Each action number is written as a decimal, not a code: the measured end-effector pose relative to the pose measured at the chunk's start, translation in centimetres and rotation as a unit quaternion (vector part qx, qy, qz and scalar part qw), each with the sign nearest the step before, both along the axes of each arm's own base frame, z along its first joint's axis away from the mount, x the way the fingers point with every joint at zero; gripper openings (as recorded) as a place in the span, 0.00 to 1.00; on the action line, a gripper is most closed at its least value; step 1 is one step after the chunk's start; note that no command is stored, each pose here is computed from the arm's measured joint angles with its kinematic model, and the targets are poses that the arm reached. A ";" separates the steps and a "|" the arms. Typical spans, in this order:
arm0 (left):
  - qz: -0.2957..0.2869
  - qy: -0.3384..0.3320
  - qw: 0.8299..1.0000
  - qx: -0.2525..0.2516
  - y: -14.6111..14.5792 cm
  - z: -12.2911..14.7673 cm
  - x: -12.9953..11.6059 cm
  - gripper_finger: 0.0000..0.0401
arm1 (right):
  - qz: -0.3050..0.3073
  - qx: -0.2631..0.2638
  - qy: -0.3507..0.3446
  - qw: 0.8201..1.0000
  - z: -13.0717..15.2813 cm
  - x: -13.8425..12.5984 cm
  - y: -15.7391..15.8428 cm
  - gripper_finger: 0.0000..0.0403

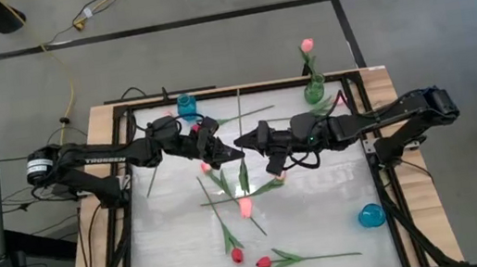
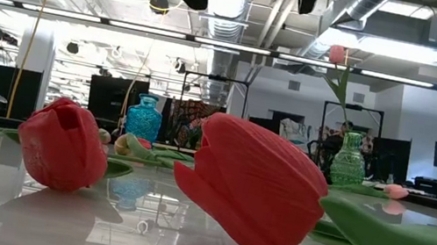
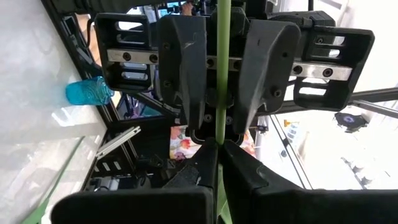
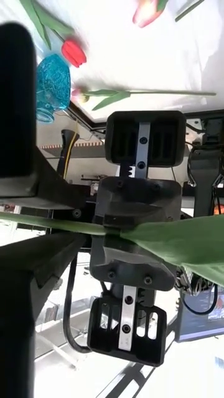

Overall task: Sort flowers into vase by color
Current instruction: Put the bottom left pink flower into the green vase

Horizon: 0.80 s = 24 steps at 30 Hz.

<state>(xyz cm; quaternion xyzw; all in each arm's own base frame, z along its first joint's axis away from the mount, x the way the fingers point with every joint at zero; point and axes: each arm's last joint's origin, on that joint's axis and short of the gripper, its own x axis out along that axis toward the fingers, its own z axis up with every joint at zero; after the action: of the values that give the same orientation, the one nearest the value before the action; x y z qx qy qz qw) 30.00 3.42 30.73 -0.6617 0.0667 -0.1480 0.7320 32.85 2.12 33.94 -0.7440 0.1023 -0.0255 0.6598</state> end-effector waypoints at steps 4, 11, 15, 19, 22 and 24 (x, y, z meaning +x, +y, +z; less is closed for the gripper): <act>0.002 -0.001 1.000 0.004 0.0 0.0 0.0 0.03 | -0.003 0.024 0.002 1.000 -0.1 0.0 0.0 0.17; 0.013 -0.006 1.000 0.020 0.5 0.0 -0.1 0.18 | -0.008 0.069 -0.003 0.998 -0.2 0.0 0.0 0.07; 0.024 0.003 0.999 0.037 1.5 -0.2 -0.2 0.30 | -0.022 0.077 -0.006 0.997 -0.2 -0.1 0.1 0.07; 0.031 0.000 0.999 0.044 3.0 -0.2 -0.6 0.40 | -0.033 0.135 -0.016 0.990 -0.2 -0.1 0.0 0.08; 0.034 -0.003 0.998 0.057 4.1 -0.2 -0.9 0.45 | -0.039 0.181 -0.025 0.982 -0.1 -0.2 0.0 0.08; 0.037 -0.006 0.997 0.066 4.4 -0.1 -1.1 0.46 | -0.043 0.213 -0.032 0.976 0.1 -0.5 0.0 0.07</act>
<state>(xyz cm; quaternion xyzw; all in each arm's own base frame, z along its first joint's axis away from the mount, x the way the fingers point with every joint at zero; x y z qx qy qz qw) 28.94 7.84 30.62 -0.6132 0.0474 -0.1203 0.7793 32.35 2.08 34.04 -0.5803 0.1160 -0.0549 0.8042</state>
